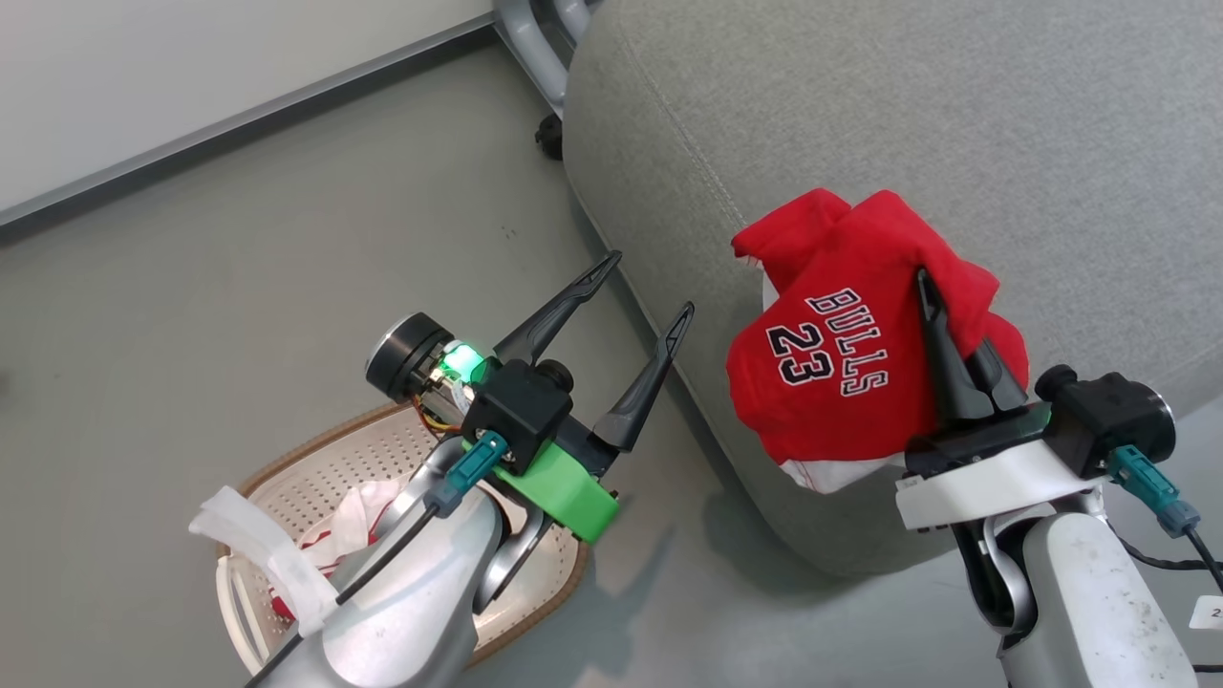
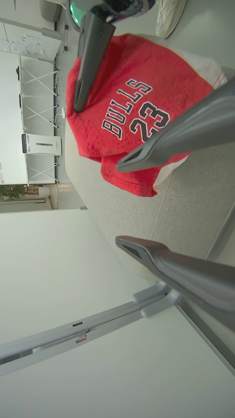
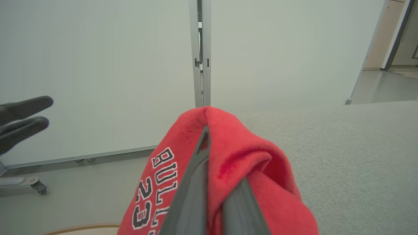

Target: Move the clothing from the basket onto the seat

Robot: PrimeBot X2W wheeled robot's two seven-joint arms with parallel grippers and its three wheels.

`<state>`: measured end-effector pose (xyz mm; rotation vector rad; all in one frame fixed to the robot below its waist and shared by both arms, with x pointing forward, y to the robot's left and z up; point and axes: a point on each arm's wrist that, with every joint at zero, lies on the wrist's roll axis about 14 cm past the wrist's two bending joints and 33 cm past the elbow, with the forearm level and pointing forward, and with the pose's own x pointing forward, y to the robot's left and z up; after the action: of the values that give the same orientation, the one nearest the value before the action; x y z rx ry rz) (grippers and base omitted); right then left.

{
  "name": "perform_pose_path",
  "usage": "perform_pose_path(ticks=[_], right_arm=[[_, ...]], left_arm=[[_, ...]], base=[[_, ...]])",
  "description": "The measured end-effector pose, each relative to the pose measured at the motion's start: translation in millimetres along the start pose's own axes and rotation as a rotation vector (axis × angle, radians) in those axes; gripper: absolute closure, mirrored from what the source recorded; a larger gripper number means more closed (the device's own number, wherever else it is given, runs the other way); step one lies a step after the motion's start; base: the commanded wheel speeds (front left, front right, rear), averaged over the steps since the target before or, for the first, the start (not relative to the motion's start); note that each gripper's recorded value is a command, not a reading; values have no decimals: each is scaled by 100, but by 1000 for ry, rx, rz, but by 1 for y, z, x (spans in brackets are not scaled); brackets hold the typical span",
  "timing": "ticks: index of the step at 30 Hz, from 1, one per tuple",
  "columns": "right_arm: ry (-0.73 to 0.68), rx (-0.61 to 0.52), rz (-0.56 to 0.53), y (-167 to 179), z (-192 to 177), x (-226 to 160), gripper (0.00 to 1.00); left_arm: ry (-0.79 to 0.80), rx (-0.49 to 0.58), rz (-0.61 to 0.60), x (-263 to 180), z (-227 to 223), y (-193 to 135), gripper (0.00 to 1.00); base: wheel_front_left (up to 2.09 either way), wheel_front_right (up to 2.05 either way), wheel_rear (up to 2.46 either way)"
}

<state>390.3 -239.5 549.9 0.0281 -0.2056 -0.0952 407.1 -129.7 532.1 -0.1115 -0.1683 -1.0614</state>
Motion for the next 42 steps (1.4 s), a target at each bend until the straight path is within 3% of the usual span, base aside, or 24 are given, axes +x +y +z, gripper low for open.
perform_pose_path(ticks=[10,31,38,42], right_arm=[[-19,-10,-66,-23,5,6,100],[-294,-249,-136,-75,70,146,100],[-285,-321,-151,-94,55,189,100],[-218,-321,-177,-109,24,208,100]], left_arm=[[12,-23,-8,3,-12,1,0],[35,-50,28,12,-67,54,0],[58,-75,47,11,-96,72,0],[73,-88,56,8,-112,79,0]], base=[[0,0,0],[0,0,0],[0,0,0],[0,0,0]])
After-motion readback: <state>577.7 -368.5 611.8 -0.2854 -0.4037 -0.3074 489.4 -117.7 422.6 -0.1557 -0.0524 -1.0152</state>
